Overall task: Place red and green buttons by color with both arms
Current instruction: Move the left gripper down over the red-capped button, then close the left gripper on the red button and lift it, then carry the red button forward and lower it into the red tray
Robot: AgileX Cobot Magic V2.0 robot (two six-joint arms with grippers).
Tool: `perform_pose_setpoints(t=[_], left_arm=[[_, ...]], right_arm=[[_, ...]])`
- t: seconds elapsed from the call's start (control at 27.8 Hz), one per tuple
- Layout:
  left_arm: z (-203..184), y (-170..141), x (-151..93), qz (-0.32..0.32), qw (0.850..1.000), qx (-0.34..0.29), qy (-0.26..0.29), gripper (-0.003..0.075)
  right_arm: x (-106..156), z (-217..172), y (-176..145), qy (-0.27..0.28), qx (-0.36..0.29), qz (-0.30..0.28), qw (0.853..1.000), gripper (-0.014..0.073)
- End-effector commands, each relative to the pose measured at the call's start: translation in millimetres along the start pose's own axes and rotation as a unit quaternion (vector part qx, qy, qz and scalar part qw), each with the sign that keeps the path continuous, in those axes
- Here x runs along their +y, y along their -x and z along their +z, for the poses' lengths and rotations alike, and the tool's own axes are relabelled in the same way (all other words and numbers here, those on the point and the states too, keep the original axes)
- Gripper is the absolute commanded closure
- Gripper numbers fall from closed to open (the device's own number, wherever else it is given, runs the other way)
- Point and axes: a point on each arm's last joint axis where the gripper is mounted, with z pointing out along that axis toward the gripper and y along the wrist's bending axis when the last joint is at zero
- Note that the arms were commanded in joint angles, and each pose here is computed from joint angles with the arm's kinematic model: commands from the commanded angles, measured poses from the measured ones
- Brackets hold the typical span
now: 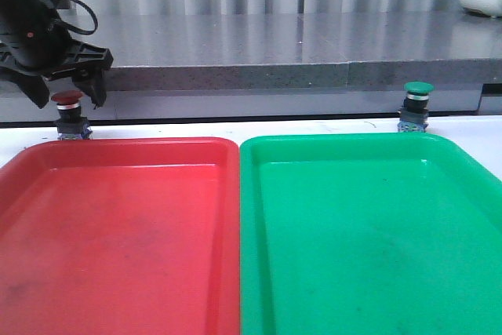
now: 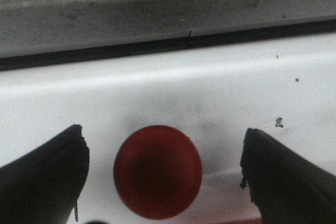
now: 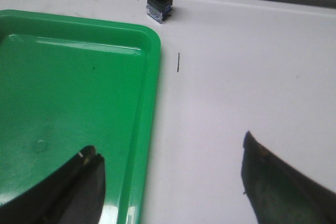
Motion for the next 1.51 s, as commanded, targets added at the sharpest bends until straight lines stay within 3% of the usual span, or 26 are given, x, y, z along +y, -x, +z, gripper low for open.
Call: perform_pose_setpoints(t=[0.0, 0.22, 0.54, 0.76, 0.97, 1.47], left_arm=[[-24, 22, -4, 0.001, 0.998, -0.063, -0.004, 0.0155], [-16, 17, -4, 0.001, 0.999, -0.045, -0.003, 0.0174], [-14, 20, -4, -0.001, 0.998, -0.060, -0.005, 0.0416], [-17, 21, -4, -0.004, 0.998, -0.063, -0.007, 0.0529], [-34, 27, -5, -0.005, 0.997, -0.078, -0.009, 0.0536], [-121, 33, -9, -0.009, 0.991, -0.129, -0.019, 0.0537]], right_arm=[[-1, -3, 13, -0.004, -0.040, -0.002, 0.999, 0.0036], [-1, -3, 13, -0.004, -0.040, -0.002, 0.999, 0.0036], [-1, -3, 13, -0.004, -0.040, -0.002, 0.999, 0.0036], [-1, -3, 13, -0.004, -0.040, -0.002, 0.999, 0.0036], [-1, -3, 13, -0.004, -0.040, -0.002, 0.999, 0.0036], [-1, -3, 13, -0.004, -0.040, -0.002, 0.999, 0.0036]])
